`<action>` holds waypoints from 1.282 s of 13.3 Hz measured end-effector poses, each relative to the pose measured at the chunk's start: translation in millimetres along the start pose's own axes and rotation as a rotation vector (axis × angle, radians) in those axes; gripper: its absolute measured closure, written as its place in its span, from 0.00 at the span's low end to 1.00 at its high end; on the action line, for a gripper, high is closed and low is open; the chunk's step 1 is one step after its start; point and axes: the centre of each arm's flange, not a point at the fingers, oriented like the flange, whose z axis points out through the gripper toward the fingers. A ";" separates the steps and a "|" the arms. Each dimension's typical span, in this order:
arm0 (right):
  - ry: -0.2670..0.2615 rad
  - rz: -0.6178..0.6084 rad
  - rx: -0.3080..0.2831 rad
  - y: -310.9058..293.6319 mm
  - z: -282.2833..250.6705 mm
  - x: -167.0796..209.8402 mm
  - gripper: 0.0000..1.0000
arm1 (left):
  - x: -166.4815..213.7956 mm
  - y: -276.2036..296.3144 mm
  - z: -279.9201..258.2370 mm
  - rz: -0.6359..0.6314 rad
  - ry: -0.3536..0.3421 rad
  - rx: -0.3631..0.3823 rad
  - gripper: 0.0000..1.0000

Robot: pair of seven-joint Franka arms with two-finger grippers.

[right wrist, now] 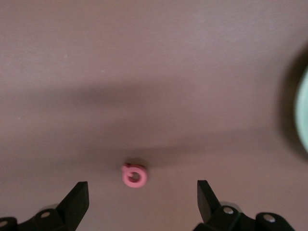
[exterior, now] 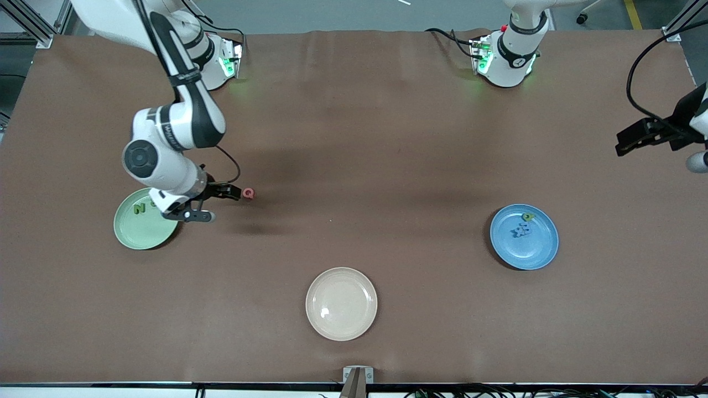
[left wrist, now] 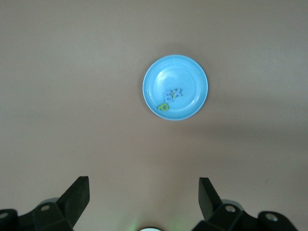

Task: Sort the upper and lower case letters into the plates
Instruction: 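Grasp the pink q with the right gripper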

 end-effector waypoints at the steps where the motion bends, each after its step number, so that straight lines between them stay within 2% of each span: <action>1: 0.023 0.002 -0.001 -8.2 10.1 -5.7 0.00 | -4.8 -4.2 0.3 -0.001 -0.004 -0.006 0.00; 3: 0.059 0.004 -0.007 -12.8 34.8 -17.5 0.00 | -9.8 -1.2 0.2 0.003 -0.002 -0.026 0.00; 8: 0.077 -0.004 -0.030 -8.7 74.3 -30.1 0.01 | -6.2 7.5 6.6 0.017 0.013 -0.037 0.00; 12: 0.079 -0.009 -0.041 -8.2 88.2 -33.8 0.12 | -6.2 10.2 8.7 0.022 0.010 -0.037 0.00; 13: 0.078 -0.010 -0.044 -8.6 91.4 -34.4 0.18 | -5.8 10.2 9.6 0.022 0.010 -0.037 0.00; 14: 0.075 -0.011 -0.047 -8.6 94.1 -35.3 0.19 | -5.2 10.3 10.0 0.022 0.014 -0.037 0.00; 15: 0.072 -0.011 -0.049 -8.4 95.7 -36.4 0.26 | -5.0 10.5 10.7 0.022 0.014 -0.037 0.00; 17: 0.066 -0.014 -0.052 -8.5 98.3 -39.5 0.32 | -4.6 11.7 13.6 0.024 0.010 -0.037 0.00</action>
